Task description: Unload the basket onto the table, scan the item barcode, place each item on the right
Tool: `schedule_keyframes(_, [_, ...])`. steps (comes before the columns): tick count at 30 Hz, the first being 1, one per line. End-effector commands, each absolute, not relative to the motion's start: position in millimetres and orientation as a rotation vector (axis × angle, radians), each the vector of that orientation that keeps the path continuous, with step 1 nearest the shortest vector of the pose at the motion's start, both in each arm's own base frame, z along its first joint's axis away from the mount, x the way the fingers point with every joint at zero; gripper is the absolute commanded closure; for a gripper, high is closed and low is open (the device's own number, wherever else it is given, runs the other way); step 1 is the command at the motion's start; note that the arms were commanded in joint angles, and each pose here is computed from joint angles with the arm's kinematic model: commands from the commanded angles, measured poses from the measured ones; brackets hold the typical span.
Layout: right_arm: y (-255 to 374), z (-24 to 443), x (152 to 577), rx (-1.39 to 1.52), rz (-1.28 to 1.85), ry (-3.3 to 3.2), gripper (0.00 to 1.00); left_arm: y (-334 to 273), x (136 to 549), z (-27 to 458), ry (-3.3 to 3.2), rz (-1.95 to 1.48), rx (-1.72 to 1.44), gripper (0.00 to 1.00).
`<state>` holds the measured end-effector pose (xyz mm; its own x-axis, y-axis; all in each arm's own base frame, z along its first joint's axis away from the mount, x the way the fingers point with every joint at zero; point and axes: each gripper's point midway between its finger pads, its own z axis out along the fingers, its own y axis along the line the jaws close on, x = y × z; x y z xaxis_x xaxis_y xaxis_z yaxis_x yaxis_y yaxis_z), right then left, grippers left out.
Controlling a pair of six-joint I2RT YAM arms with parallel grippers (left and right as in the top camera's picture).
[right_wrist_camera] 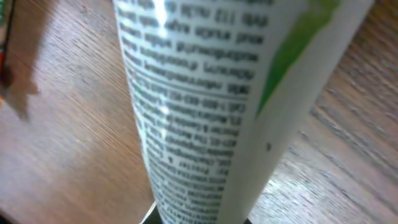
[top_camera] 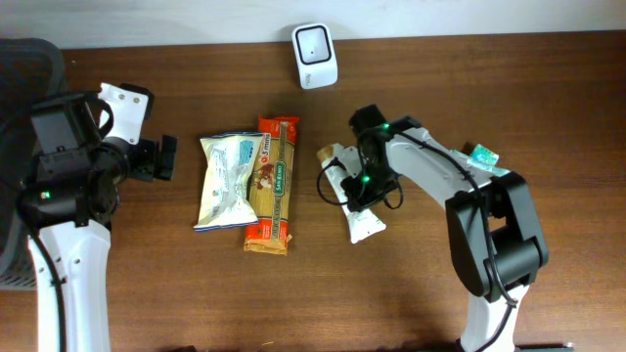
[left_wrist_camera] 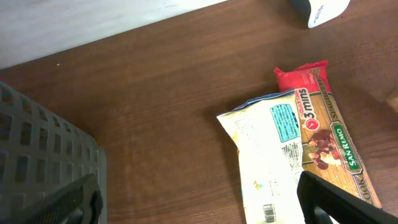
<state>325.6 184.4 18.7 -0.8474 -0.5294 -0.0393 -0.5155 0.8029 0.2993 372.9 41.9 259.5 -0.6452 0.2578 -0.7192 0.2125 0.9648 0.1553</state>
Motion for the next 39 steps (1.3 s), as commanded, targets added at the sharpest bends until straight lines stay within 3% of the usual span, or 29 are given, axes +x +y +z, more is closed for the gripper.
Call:
schedule_keyframes(1, [164.8,33.6,343.0,0.845,-0.375,-3.019,0.92,42.6,371.7,265.0,2.276,0.087,0.343,0.01])
schedule_keyframes(3, [167.9,36.2,342.8,0.814,-0.465,-3.014,0.80,42.5,371.7,265.0,2.276,0.087,0.343,0.01])
schedule_keyframes(6, [170.1,37.3,342.2,0.806,-0.502,-3.009,0.55,42.6,371.7,265.0,2.275,0.087,0.344,0.01])
schedule_keyframes(11, [159.9,37.2,345.9,0.699,-0.530,-3.026,0.41,42.6,371.7,265.0,2.276,0.087,0.343,0.01])
schedule_keyframes(14, [142.5,30.6,344.6,0.573,-0.597,-3.020,0.40,42.5,371.7,265.0,2.276,0.087,0.343,0.01])
schedule_keyframes(24, [144.2,7.3,314.7,0.451,-0.997,-2.908,0.42,42.6,371.7,265.0,2.276,0.087,0.343,0.01])
schedule_keyframes(26, [143.1,-1.2,306.2,0.436,-0.993,-2.896,0.51,42.6,371.7,265.0,2.276,0.087,0.343,0.01])
schedule_keyframes(29, [143.0,-6.8,304.0,0.391,-0.992,-2.900,0.74,42.6,371.7,265.0,2.276,0.087,0.343,0.01])
schedule_keyframes(31, [148.2,-3.9,312.1,0.372,-1.045,-2.916,0.96,42.5,371.7,265.0,2.275,0.087,0.344,0.01])
schedule_keyframes(35, [157.5,10.1,327.4,0.321,-1.140,-2.922,0.96,42.6,371.7,265.0,2.276,0.087,0.343,0.01])
schedule_keyframes(39, [161.6,60.6,346.1,0.348,-1.170,-2.938,0.96,42.6,371.7,265.0,2.276,0.087,0.343,0.01])
